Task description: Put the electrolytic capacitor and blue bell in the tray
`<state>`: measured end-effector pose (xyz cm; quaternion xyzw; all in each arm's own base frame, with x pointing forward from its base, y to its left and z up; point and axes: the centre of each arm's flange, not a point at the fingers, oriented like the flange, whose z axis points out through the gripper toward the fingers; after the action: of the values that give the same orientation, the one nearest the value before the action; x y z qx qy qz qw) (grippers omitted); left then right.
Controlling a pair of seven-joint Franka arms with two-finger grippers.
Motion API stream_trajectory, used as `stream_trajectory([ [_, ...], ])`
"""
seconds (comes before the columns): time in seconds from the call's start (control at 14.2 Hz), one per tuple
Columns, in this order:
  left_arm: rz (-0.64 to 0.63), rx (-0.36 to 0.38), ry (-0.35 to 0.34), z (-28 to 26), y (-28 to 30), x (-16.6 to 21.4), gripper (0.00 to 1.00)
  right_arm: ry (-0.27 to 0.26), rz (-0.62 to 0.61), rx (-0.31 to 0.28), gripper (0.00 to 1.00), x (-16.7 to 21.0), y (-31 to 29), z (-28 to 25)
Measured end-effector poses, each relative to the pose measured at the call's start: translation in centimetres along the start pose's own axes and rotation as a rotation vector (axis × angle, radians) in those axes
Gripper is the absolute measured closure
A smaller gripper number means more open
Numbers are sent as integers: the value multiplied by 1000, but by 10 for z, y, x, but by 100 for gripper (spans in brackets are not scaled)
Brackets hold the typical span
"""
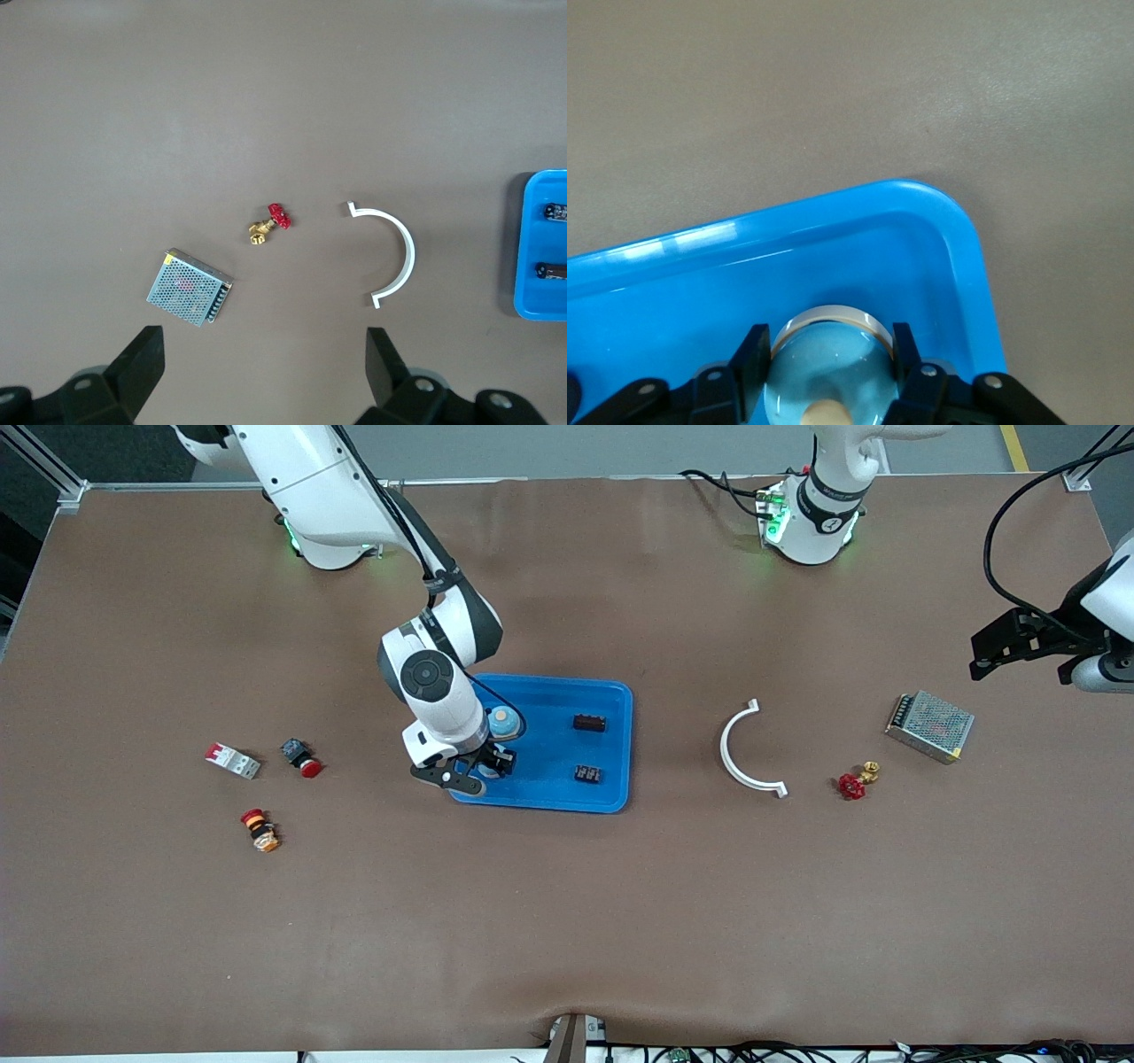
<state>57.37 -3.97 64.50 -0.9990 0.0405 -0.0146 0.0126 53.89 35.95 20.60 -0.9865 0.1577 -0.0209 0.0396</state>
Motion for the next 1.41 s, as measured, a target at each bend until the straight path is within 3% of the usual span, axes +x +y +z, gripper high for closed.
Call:
stream_trajectory([
  [0.21,-5,0,-5,4,-3,2,0,2,-1,3,5,1,-2,-2],
  [0.28,-5,0,-1,5,-3,3,0,-3,-2,-1,0,2,-4,-6],
  [0.49,-6,1,7,5,-3,5,0,-54,-12,-44,0,1,-10,-47],
  [0.85,-6,1,15,9,-3,10,0,-98,-127,-143,0,-40,-6,-215],
  [1.13,-6,1,16,10,-3,11,0,-118,-228,-152,0,-64,38,-324],
  [1.41,-6,1,16,10,-3,11,0,-125,-325,-145,0,-40,101,-371],
])
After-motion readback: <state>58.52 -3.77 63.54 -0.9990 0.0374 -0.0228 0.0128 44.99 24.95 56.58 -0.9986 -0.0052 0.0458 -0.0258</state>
